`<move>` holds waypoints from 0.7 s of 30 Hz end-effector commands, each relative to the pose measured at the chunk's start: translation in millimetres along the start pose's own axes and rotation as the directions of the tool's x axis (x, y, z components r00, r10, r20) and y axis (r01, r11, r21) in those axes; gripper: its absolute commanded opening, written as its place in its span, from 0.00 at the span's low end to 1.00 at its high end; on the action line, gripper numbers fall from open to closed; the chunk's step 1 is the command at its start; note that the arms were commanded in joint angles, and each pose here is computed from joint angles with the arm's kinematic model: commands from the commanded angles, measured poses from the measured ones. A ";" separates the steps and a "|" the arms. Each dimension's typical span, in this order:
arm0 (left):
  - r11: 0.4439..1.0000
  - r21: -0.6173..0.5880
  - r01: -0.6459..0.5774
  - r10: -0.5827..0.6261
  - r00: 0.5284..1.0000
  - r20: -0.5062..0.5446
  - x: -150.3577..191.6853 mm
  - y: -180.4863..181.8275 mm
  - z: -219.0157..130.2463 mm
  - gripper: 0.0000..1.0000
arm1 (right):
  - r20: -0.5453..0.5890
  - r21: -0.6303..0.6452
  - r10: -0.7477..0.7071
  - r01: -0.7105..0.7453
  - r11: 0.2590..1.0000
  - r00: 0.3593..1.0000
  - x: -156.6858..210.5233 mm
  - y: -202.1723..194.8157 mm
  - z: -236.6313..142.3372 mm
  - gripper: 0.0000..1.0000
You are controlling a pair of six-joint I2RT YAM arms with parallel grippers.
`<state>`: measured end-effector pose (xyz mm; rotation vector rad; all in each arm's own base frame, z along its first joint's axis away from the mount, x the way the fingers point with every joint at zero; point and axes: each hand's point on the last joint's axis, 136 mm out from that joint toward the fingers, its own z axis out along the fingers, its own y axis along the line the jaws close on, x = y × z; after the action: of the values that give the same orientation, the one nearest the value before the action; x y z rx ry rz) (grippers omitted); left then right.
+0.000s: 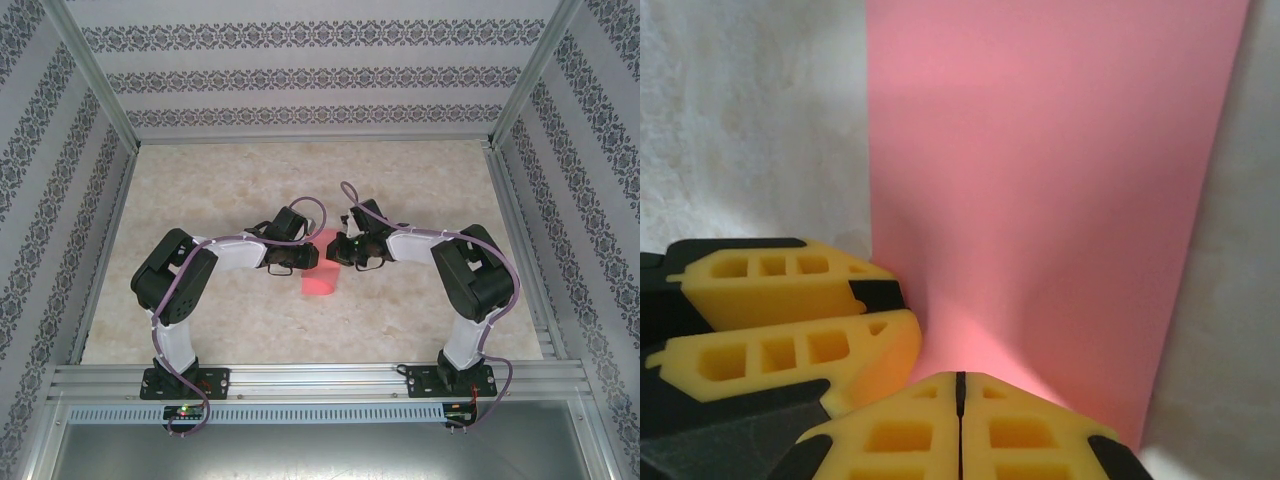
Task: Fold a paper plane with a square sheet of paper (pick it up from the middle)
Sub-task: Fold the square sheet of paper in half at the center of the table.
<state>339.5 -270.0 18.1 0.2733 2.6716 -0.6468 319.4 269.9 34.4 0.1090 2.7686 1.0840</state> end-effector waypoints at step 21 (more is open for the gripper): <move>0.983 -0.180 0.032 -0.078 0.963 -0.257 78.5 48.7 11.1 0.24 | -0.149 0.127 0.013 0.006 0.992 0.989 73.7 -45.9 -12.6 0.07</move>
<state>338.2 -270.6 17.7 0.2762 2.6840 -0.6508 273.7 251.6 15.9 0.0197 2.8561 1.0289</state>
